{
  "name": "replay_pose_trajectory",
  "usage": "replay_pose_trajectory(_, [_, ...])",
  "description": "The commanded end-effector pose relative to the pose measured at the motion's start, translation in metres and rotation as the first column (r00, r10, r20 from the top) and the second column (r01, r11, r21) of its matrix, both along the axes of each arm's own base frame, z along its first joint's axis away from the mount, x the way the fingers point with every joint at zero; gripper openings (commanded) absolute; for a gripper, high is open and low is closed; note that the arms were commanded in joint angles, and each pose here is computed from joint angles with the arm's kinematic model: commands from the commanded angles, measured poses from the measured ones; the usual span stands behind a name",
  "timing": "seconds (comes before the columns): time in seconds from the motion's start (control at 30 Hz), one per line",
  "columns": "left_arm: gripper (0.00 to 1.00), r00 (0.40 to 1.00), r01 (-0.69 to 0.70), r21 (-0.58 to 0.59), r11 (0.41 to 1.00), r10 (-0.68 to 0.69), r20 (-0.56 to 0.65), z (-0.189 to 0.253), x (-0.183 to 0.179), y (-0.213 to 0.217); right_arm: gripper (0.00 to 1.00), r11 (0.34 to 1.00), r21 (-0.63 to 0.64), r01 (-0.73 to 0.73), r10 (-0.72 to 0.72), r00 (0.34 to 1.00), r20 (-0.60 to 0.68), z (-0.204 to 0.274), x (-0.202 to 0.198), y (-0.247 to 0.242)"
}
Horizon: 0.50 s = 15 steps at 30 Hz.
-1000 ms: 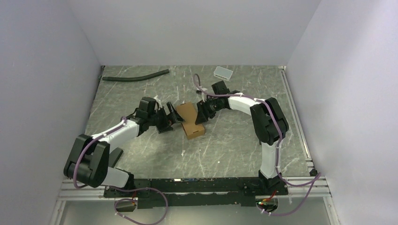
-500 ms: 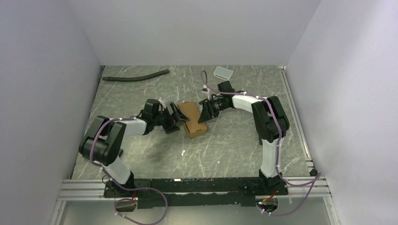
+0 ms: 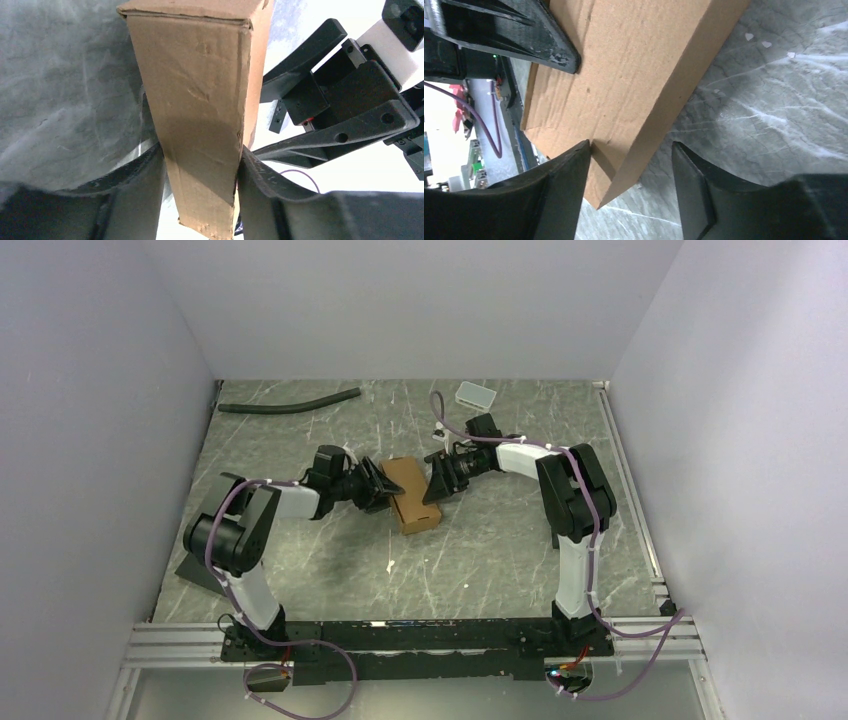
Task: Fold the paper box
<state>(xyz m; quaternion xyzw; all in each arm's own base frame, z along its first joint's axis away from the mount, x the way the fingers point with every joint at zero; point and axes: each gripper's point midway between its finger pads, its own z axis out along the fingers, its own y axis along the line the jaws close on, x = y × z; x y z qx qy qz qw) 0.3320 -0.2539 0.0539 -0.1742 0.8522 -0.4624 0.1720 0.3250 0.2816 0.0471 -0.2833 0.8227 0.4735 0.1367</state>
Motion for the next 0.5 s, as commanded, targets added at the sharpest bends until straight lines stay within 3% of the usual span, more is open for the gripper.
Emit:
replay_pose_trajectory(0.0, [0.46, 0.997, -0.004, 0.05, 0.999, 0.0, 0.075, 0.019, 0.012, 0.004, 0.69, 1.0, -0.019, -0.022, 0.023, 0.997, 0.075, 0.003, 0.003, -0.006])
replay_pose_trajectory(0.07, [0.4, 0.996, -0.011, 0.102, 0.995, 0.002, 0.088, 0.024, 0.012, 0.011, 0.75, 1.0, -0.014, -0.024, 0.026, 0.993, 0.112, 0.012, 0.005, -0.009])
replay_pose_trajectory(0.27, [0.38, 0.991, 0.029, 0.299, 0.954, -0.068, 0.119, 0.046, 0.004, 0.037, 0.82, 1.0, -0.005, 0.001, 0.001, 0.971, 0.24, 0.048, 0.02, -0.026])
replay_pose_trajectory(0.47, [0.35, 0.978, 0.075, 0.62, 0.781, -0.18, 0.108, 0.071, 0.002, 0.086, 0.82, 0.999, 0.001, 0.045, -0.042, 0.937, 0.347, 0.076, 0.03, -0.046])
